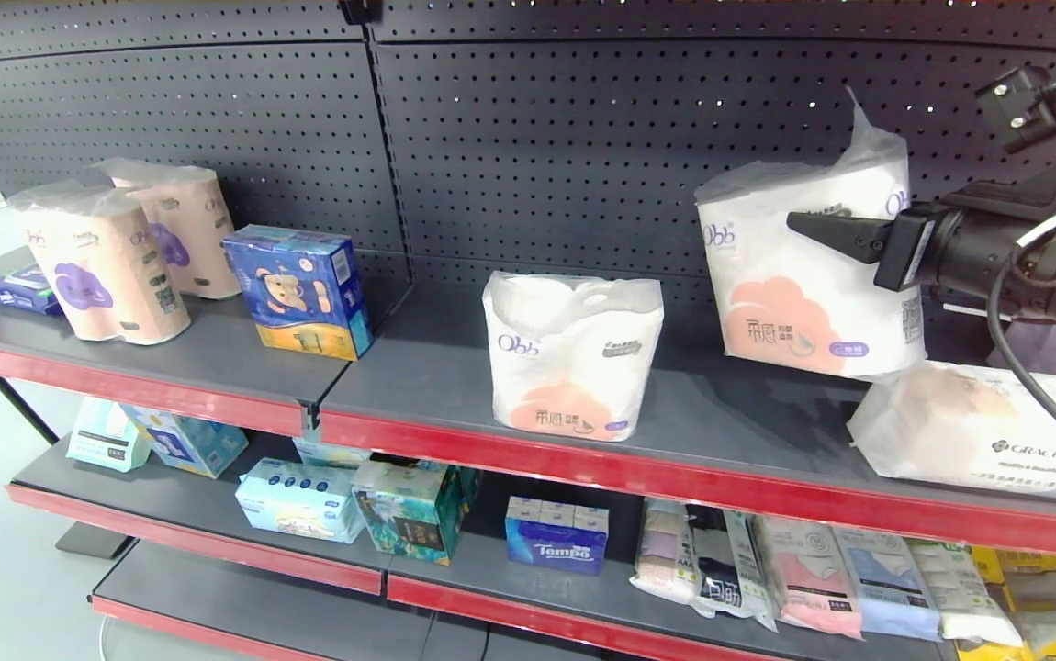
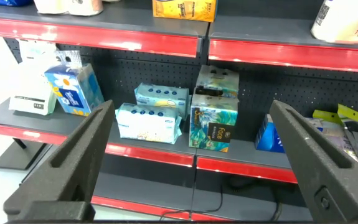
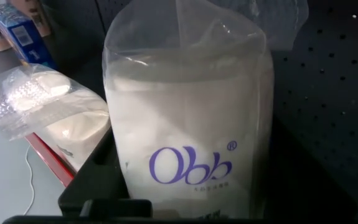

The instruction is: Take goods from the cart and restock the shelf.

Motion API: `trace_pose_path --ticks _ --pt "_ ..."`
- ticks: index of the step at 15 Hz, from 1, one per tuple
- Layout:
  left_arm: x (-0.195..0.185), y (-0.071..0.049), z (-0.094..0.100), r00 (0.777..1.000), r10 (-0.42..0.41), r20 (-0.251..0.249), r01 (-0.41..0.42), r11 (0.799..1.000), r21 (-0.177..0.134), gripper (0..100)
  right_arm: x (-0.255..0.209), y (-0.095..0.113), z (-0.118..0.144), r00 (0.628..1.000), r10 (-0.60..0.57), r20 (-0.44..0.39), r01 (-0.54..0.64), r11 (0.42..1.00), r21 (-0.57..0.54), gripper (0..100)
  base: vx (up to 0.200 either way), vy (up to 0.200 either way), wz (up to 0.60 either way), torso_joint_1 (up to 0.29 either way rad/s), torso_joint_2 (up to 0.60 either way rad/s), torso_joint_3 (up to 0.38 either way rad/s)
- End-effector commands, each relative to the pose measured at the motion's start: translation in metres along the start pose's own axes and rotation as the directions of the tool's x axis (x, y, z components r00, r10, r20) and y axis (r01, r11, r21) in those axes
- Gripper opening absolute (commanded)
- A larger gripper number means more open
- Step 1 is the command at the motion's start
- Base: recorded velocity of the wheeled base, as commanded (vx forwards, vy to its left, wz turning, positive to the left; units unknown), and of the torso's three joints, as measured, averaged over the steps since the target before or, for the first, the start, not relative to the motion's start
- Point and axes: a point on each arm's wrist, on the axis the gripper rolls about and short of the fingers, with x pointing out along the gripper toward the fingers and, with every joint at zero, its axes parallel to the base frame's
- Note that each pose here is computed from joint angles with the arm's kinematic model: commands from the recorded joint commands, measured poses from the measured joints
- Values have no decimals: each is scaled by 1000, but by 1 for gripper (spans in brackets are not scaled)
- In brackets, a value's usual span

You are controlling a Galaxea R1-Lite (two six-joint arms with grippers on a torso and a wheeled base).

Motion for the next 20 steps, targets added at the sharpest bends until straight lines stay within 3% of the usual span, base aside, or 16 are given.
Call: trace_pose_path --ticks 1,12,15,20 --pt "0 0 0 1000 -1 -1 1 1000 0 100 3 -1 -2 1000 2 -7 -2 1000 -1 0 0 0 0 0 0 0" --pt "0 0 0 1000 0 -1 0 1000 0 100 39 -8 -13 1000 15 6 -15 1000 -1 0 0 0 0 0 0 0" --pt "0 0 0 1000 0 -1 0 1000 0 100 57 -10 -18 990 139 2 -139 990 4 0 0 0 0 0 0 0" --pt "0 0 0 1000 -1 -1 1 1000 0 100 86 -14 -25 970 244 0 -244 970 0 0 0 0 0 0 0 0"
